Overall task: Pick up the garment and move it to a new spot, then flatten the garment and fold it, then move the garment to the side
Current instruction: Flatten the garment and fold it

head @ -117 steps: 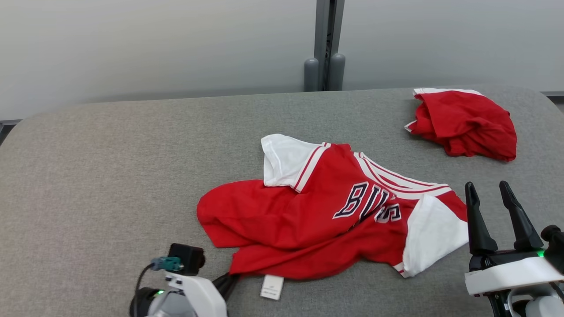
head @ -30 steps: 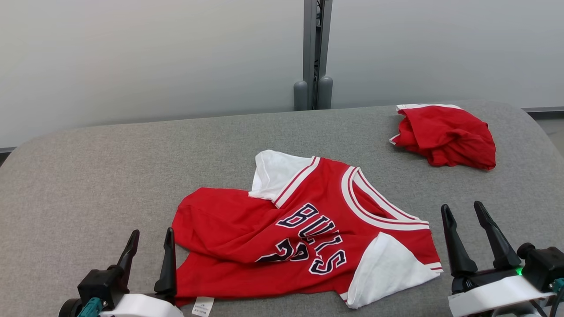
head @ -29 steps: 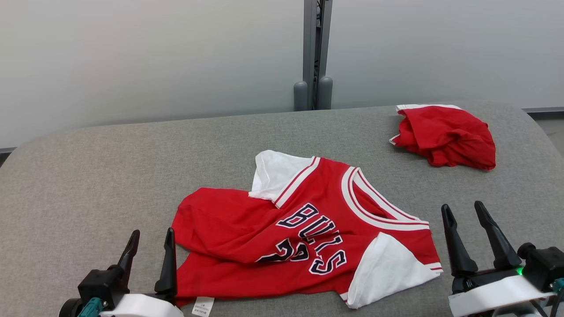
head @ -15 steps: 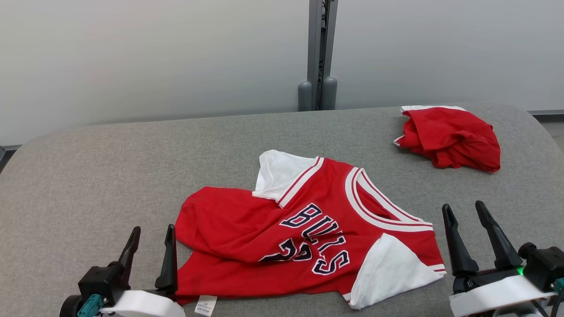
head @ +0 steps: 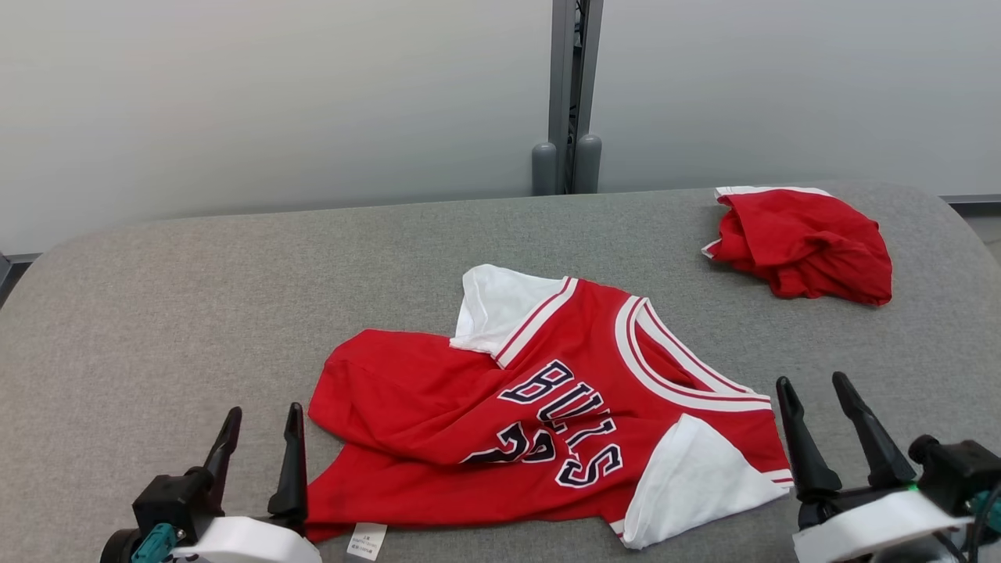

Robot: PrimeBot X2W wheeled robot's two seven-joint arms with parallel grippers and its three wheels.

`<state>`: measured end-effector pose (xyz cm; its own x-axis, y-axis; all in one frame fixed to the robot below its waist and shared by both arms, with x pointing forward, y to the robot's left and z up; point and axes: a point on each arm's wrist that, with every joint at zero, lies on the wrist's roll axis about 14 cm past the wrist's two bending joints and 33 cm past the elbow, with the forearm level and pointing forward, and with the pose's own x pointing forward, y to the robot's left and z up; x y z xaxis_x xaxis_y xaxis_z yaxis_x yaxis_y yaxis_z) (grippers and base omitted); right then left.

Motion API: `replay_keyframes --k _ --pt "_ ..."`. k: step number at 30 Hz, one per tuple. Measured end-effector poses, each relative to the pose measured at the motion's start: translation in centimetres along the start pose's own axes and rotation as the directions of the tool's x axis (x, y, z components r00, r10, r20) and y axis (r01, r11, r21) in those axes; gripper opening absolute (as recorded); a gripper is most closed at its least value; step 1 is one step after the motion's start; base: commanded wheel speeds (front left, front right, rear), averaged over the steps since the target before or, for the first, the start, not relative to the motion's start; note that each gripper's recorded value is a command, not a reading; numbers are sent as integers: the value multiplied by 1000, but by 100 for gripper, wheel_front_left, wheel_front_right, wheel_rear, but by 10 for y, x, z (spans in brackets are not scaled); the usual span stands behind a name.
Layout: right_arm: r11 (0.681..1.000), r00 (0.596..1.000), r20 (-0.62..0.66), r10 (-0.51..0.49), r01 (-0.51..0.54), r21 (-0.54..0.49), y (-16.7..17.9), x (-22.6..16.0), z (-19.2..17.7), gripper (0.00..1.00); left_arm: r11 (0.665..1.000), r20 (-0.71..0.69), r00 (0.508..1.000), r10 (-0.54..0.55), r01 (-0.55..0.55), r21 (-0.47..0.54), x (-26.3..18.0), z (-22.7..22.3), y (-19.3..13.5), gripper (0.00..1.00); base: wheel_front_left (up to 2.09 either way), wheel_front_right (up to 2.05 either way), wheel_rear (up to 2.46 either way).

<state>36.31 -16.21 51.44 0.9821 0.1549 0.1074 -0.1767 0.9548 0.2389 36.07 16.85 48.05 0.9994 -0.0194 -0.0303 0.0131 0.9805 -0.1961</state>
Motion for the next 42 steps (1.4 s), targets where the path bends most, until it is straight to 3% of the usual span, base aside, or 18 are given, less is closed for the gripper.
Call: replay_keyframes --k 7,11,14,20,26,31,37,42 --pt "997 984 -172 33 -21 76 3 12 -25 100 999 -69 997 40 -40 -9 -5 -13 14 100 0 0 0" --pt "972 950 -302 80 -7 235 18 18 -45 100 997 -155 986 67 -70 -11 -11 -28 24 100 0 0 0" --pt "968 909 -403 109 -4 251 19 22 -58 100 997 -237 969 71 -75 -9 -18 -42 29 100 0 0 0" --pt "974 804 -581 128 8 226 17 21 -86 100 998 -369 929 13 -33 -49 -32 -61 20 100 0 0 0" --pt "976 730 -666 155 -8 219 23 24 -97 100 998 -508 861 -36 10 -54 -50 -82 16 100 0 0 0" --pt "979 686 -712 148 -2 202 19 27 -104 100 998 -583 810 -69 49 -50 -60 -95 10 100 0 0 0" --pt "978 615 -771 165 -1 208 23 20 -119 100 998 -596 801 -57 59 -17 -52 -99 14 100 0 0 0" --pt "977 597 -783 174 -2 215 25 18 -120 100 997 -606 791 -81 76 -34 -47 -106 6 100 0 0 0"
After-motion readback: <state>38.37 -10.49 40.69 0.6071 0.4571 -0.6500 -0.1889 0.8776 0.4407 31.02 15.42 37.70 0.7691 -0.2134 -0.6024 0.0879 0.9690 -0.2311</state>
